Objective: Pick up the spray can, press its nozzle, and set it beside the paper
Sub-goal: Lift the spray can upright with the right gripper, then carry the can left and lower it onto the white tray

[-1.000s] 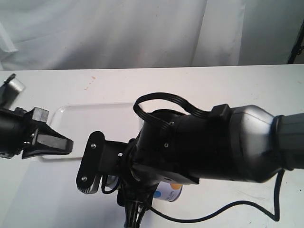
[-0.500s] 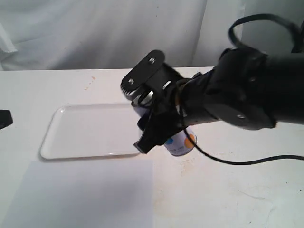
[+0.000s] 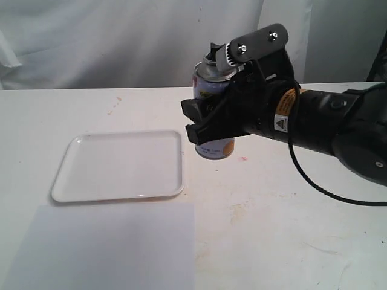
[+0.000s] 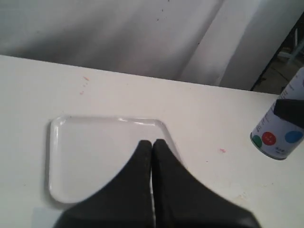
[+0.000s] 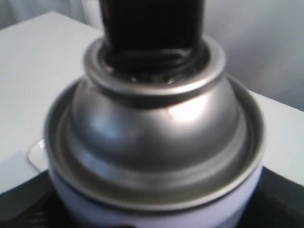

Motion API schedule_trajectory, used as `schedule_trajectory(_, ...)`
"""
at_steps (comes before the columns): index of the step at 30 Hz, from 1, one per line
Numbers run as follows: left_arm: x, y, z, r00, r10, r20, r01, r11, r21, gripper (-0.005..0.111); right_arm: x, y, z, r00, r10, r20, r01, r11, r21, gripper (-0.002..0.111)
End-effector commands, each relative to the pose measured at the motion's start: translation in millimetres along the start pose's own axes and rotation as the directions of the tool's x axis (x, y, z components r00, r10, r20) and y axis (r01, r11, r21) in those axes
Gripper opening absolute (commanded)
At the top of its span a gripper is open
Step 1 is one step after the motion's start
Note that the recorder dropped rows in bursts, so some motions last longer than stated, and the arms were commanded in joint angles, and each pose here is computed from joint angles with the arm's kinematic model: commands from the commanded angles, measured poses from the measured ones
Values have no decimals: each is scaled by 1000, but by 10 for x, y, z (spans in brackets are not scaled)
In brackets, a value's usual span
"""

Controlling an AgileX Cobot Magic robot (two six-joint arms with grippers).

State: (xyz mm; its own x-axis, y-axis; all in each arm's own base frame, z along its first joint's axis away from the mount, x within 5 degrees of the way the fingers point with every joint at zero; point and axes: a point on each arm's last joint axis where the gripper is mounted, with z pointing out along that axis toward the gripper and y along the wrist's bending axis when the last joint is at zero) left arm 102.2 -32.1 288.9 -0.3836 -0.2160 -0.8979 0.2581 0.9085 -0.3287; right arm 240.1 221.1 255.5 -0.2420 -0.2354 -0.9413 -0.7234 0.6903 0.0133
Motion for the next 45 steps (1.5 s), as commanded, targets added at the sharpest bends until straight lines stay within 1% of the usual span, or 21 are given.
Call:
schedule_trajectory(1,4,-22,-154,994,86,72,-84,996,-33,0,0,-76,38,986,38,165,-31,999,-42,0)
schedule_trajectory(4,-17,-24,-249,983,123,137,-114,991,-72,0,73,-98,124,985,43,168,-35,998,-53,0)
schedule_trajectory(7,10,13,-312,973,136,185,-114,986,-124,0,108,-80,179,981,35,190,-21,997,-78,0)
schedule_trajectory(12,115,57,-343,964,129,233,-97,984,-146,0,90,-41,240,962,34,269,2,991,-130,0)
schedule_trajectory(14,127,68,-357,957,141,255,-102,982,-159,0,94,-46,297,961,36,274,1,991,-134,0)
schedule_trajectory(19,206,118,-322,958,179,222,-138,972,-189,0,84,-76,525,959,40,280,-1,991,-137,0)
schedule_trajectory(24,305,149,-278,969,167,180,-134,974,-183,0,69,-113,799,957,37,287,3,990,-139,0)
schedule_trajectory(28,323,143,-273,973,164,162,-136,975,-174,0,116,-136,1029,959,45,279,-3,989,-149,0)
schedule_trajectory(30,323,143,-273,973,164,162,-136,975,-174,0,142,-134,1137,961,28,276,18,987,-161,0)
schedule_trajectory(31,323,143,-273,973,164,162,-136,975,-174,0,181,-121,1239,963,-5,271,56,982,-180,0)
schedule_trajectory(34,340,138,-270,976,162,145,-137,977,-165,0,268,-67,1379,967,-45,252,104,969,-224,0)
schedule_trajectory(36,351,134,-267,978,160,133,-138,978,-159,0,371,-45,1530,972,-44,232,102,963,-248,0)
schedule_trajectory(39,361,131,-265,980,159,123,-139,978,-154,0,416,-60,1663,973,-31,230,91,964,-252,0)
schedule_trajectory(41,361,131,-265,980,159,123,-139,978,-154,0,438,-66,1739,973,-49,224,106,962,-252,0)
schedule_trajectory(43,361,131,-265,980,159,123,-139,978,-154,0,466,-63,1852,975,-100,197,150,955,-256,0)
schedule_trajectory(44,361,131,-265,980,159,123,-139,978,-154,0,475,-70,1890,978,-107,181,152,955,-254,0)
schedule_trajectory(45,361,131,-265,980,159,123,-139,978,-154,0,479,-73,1944,982,-85,167,128,956,-264,0)
